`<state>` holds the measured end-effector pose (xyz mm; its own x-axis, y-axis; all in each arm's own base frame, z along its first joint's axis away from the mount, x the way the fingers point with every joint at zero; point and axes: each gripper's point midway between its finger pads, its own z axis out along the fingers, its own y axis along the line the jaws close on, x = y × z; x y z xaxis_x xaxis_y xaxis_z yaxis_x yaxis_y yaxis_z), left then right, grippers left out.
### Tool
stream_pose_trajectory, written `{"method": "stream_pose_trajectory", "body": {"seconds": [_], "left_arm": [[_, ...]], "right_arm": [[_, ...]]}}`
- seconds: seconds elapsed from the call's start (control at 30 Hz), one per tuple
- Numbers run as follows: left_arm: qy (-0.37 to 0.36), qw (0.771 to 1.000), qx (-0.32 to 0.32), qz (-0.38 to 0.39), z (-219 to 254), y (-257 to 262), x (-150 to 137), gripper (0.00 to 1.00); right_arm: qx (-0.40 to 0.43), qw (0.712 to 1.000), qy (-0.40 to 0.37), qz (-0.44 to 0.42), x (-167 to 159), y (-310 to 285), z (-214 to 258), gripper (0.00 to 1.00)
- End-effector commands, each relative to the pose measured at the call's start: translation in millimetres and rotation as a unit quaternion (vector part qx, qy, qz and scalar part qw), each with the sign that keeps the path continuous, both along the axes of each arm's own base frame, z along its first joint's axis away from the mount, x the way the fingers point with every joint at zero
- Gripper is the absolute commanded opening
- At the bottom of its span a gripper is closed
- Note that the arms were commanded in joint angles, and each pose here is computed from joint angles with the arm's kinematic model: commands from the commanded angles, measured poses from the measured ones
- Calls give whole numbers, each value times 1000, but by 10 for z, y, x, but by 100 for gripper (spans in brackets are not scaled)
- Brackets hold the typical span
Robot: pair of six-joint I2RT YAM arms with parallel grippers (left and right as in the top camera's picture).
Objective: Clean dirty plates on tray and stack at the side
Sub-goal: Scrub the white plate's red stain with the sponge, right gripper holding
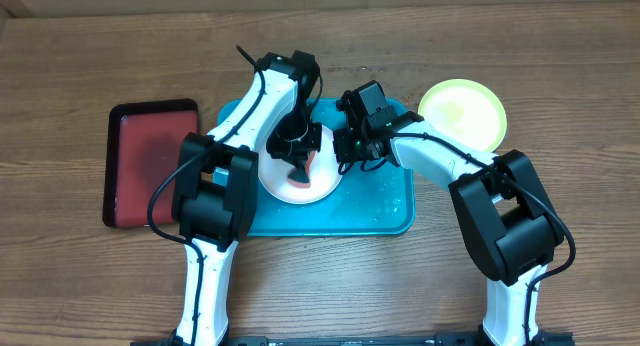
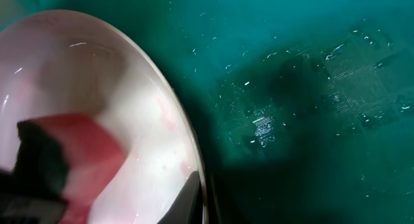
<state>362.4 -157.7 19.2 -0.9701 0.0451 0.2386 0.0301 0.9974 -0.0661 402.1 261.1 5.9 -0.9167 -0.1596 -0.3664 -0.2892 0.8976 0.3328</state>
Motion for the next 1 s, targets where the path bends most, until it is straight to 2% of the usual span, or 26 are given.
{"method": "stream_pose_trajectory", "body": {"seconds": [0.0, 0.1, 0.2, 0.27, 0.33, 0.4, 0.53, 0.6, 0.67, 0.73, 0.83, 0.97], "left_arm": [[9, 996, 83, -31, -71, 333, -34, 4], [-6, 983, 177, -51, -7, 686, 16, 4], [-44, 961, 272, -33, 98, 1007, 157, 4], [-72, 952, 297, -9, 121, 1086, 253, 4], [-86, 956, 281, 14, 75, 1020, 311, 4], [-90, 968, 232, 32, -12, 847, 354, 4], [-58, 995, 29, 73, -152, 109, 348, 4], [-36, 995, -76, 56, -102, -262, 301, 4], [-27, 992, -121, 34, -59, -433, 253, 4], [-17, 991, -130, 8, -45, -487, 169, 4], [1, 994, -102, -40, -57, -407, 15, 4], [12, 997, 18, -75, -83, 8, -91, 4]], "right_arm": [[-45, 999, 23, -16, -79, -193, -302, 5], [-45, 999, 23, -16, -78, -193, -301, 5], [-45, 999, 23, -16, -76, -192, -301, 5], [-44, 999, 22, -16, -72, -190, -298, 5], [-44, 999, 22, -16, -70, -189, -298, 5], [-44, 999, 22, -16, -71, -189, -298, 5], [-44, 999, 22, -16, -72, -190, -298, 5], [-44, 999, 22, -16, -72, -190, -298, 5], [-45, 999, 22, -16, -71, -190, -299, 5], [-45, 999, 22, -16, -74, -191, -300, 5], [-45, 999, 24, -16, -80, -194, -302, 5], [-45, 999, 23, -16, -79, -193, -302, 5]]}}
